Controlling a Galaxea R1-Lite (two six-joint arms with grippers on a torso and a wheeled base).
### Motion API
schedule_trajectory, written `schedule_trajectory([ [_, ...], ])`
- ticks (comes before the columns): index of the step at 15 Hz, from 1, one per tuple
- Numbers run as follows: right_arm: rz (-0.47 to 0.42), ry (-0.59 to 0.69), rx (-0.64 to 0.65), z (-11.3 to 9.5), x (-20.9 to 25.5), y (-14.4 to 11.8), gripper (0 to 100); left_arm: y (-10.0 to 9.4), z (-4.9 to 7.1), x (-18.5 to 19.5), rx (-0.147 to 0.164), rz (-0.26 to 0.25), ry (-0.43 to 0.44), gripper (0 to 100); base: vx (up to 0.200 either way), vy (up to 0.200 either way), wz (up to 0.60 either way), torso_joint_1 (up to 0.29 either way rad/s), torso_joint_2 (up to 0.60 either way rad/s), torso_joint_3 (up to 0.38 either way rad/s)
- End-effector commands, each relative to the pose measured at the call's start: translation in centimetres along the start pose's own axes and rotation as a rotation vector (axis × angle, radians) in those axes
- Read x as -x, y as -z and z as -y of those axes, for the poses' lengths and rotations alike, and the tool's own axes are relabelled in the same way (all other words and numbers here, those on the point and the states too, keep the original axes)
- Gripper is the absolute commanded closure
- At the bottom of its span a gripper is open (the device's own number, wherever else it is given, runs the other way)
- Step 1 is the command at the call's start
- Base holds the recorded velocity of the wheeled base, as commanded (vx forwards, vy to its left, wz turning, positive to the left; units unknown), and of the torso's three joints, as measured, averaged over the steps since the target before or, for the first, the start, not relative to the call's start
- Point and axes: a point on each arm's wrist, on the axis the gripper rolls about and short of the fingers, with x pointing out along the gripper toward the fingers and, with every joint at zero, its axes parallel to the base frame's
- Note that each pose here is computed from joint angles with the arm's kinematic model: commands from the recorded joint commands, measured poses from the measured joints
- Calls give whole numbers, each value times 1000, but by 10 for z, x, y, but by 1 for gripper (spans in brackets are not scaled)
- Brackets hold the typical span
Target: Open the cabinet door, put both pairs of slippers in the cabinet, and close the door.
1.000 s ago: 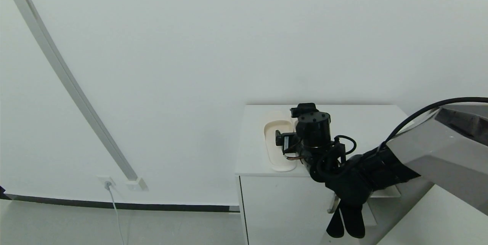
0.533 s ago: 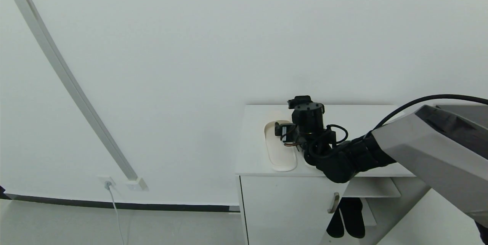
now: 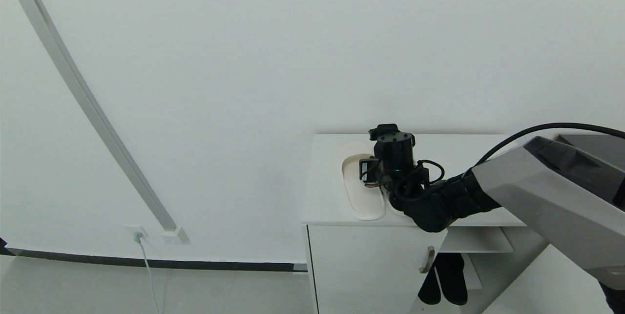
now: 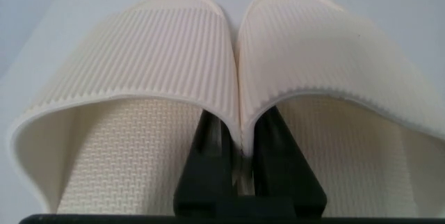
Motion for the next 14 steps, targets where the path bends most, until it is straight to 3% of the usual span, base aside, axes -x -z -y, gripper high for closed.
schedule_trajectory([
  [1, 2, -1, -2, 0, 1, -1, 100, 0, 0, 0, 0, -1, -1, 100, 0, 0, 0, 0, 0, 0],
  [4, 4, -5, -5, -1, 3, -2, 100, 0, 0, 0, 1, -1, -1, 100, 0, 0, 0, 0, 0, 0],
  [8, 21, -71, -15, 6, 40, -25, 100, 0, 0, 0, 1, -1, -1, 100, 0, 0, 0, 0, 0, 0],
  [11, 34, -149, -24, 27, 92, -46, 100, 0, 0, 0, 0, -1, -1, 100, 0, 0, 0, 0, 0, 0],
  [14, -10, -346, -6, 59, 156, -50, 100, 0, 0, 0, 0, -1, -1, 100, 0, 0, 0, 0, 0, 0],
])
